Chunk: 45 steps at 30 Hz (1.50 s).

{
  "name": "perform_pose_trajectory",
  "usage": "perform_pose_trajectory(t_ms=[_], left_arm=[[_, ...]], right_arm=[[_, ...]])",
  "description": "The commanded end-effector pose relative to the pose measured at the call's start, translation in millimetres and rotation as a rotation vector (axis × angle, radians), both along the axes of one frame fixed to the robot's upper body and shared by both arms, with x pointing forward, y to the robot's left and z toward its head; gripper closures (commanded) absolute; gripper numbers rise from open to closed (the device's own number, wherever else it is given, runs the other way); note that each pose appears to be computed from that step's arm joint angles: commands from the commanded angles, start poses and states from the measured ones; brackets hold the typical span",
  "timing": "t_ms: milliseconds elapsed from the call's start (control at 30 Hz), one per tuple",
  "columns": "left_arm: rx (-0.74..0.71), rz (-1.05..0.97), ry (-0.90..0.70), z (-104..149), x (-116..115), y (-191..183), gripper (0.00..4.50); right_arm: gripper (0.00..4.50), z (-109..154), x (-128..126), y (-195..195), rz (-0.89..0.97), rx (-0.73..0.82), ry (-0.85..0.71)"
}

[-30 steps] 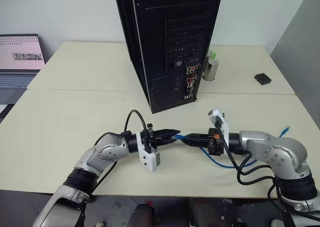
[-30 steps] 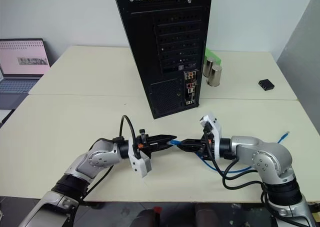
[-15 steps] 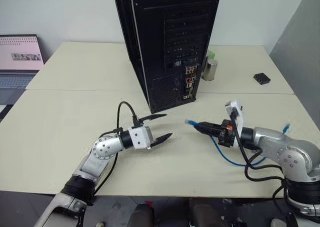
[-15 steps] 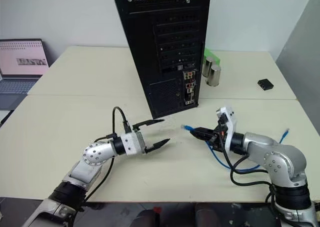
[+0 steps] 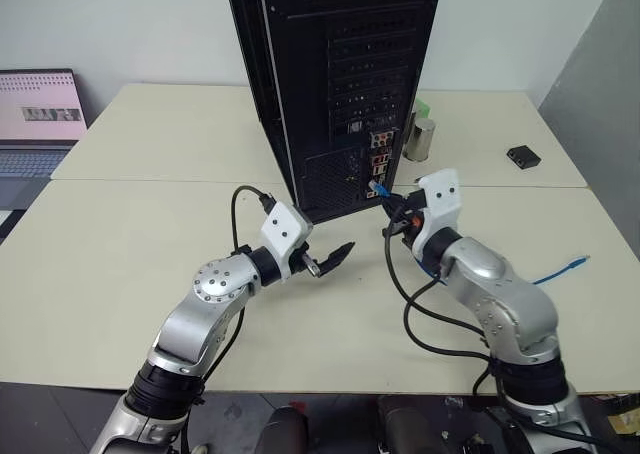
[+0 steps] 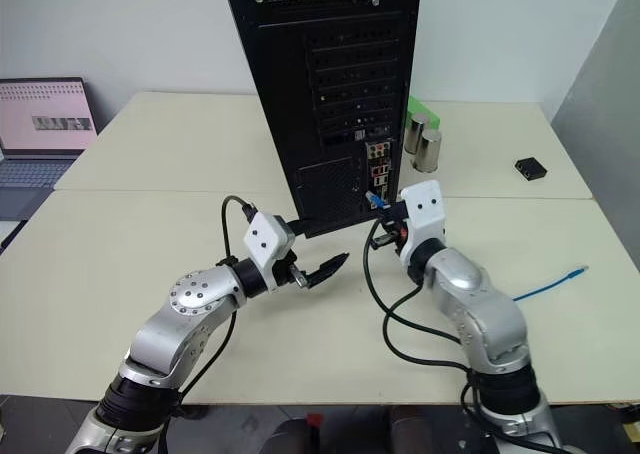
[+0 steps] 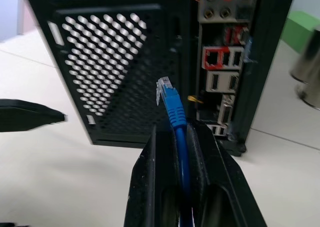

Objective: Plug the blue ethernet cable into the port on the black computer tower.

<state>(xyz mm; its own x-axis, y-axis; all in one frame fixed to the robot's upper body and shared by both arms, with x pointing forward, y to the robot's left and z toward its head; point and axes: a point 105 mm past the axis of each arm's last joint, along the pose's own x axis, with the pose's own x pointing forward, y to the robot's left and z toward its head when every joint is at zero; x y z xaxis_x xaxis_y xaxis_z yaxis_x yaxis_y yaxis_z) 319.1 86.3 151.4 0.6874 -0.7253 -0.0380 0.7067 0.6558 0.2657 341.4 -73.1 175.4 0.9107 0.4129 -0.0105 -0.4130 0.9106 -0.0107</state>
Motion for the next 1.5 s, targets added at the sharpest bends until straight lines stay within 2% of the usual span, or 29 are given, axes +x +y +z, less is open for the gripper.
perform_pose_trajectory(t_ms=[33, 233, 733, 1500], left_arm=[[-0.022, 0.014, -0.069, 21, -1, -3, 0.03], [-0.019, 0.031, -0.08, 21, 1, -4, 0.03], [0.003, 0.009, -0.112, 21, 0, -11, 0.03], [0.017, -0.001, -0.122, 17, -1, -13, 0.03]], right_arm=[[4.5, 18, 7, 1, -0.076, 0.06, -0.056], [4.5, 24, 18, 0, -0.157, 0.105, -0.066], [4.5, 29, 25, 11, -0.137, 0.122, -0.07], [4.5, 30, 36, 4, -0.136, 0.116, -0.064]])
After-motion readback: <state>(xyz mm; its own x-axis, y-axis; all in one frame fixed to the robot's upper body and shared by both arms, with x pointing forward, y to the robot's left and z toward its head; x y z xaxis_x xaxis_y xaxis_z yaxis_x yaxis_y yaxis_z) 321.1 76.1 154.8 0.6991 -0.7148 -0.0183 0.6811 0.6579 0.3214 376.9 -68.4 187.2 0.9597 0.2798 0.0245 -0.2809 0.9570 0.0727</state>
